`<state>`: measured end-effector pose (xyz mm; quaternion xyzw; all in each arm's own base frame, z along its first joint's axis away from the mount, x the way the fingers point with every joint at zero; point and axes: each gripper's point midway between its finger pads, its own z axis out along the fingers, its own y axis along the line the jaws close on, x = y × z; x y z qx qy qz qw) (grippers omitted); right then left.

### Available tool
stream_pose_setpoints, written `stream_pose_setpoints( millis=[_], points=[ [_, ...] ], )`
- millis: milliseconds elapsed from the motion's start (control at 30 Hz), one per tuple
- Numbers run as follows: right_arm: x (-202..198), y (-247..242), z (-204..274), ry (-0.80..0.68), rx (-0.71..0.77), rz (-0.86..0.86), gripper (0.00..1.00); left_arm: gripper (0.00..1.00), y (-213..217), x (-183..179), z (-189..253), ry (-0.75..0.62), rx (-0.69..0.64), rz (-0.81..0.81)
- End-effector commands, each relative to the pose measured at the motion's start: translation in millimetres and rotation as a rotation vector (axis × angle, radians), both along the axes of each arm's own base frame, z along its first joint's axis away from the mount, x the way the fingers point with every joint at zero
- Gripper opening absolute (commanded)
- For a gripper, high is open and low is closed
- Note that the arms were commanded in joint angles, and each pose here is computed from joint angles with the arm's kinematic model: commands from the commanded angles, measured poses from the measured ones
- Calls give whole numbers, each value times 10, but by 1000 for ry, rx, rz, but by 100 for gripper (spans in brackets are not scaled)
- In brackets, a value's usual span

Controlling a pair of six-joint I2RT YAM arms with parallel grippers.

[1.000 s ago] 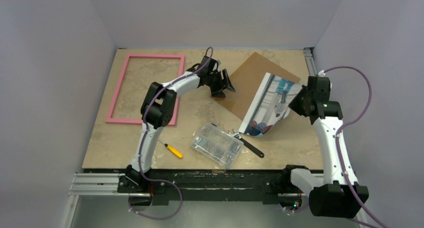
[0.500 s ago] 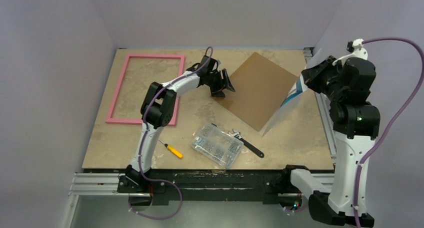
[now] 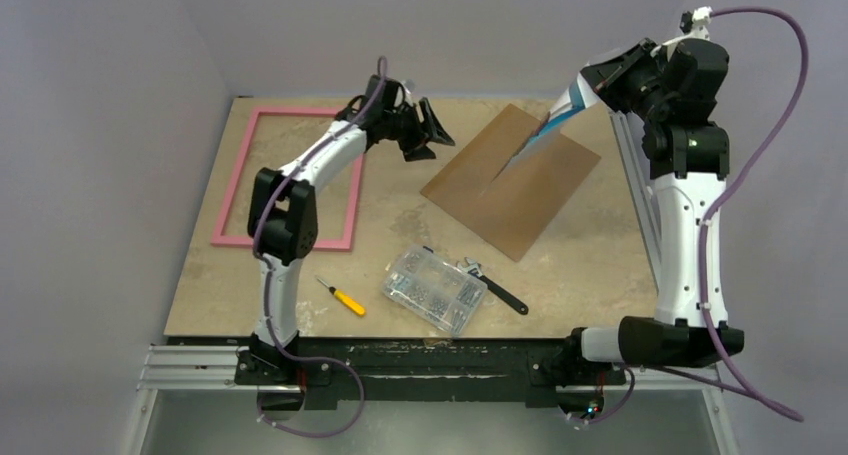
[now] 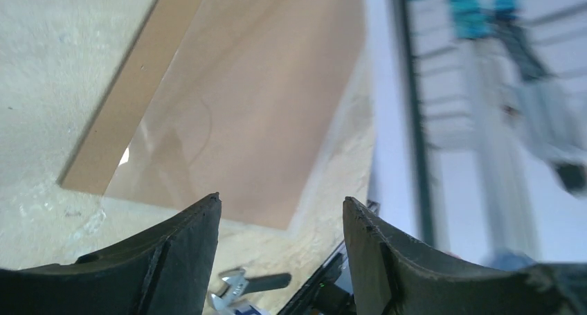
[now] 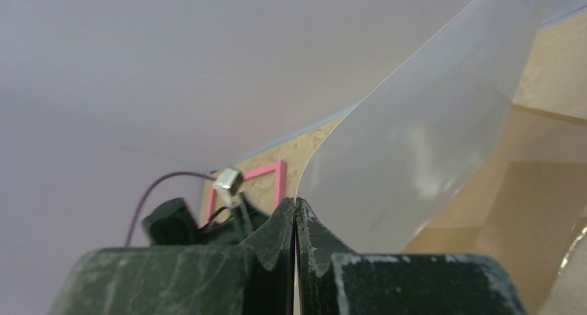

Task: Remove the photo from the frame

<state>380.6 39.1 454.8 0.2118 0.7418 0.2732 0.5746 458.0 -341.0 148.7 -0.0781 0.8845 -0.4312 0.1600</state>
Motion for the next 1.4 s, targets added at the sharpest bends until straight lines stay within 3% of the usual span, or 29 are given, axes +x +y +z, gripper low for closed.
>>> stream_pose_setpoints(
  millis=[0,133,433,667,900,1267,1367],
  points=[
    [106,16,568,-198,81,-16,0,63,417,-72,1325,-221,-101,21],
    [168,-136,125,-159,82,-108,0,63,669,-289,1585,-276,-81,12],
    [-186,-631,-2138,186,135,-468,0,63,727,-806,1411,-312,-29,-71],
    [-585,-884,-3245,330,146,-677,0,63,654,-971,1371,-326,-20,-119],
    [-860,-1020,-3584,364,166,-802,0,63,617,-978,1308,-302,-45,-120],
    [-603,-671,-3764,402,248,-788,0,62,656,-930,1274,-284,-62,-101],
    [-660,-584,-3788,423,252,-864,0,62,665,-922,1285,-279,-77,-97]
  ],
)
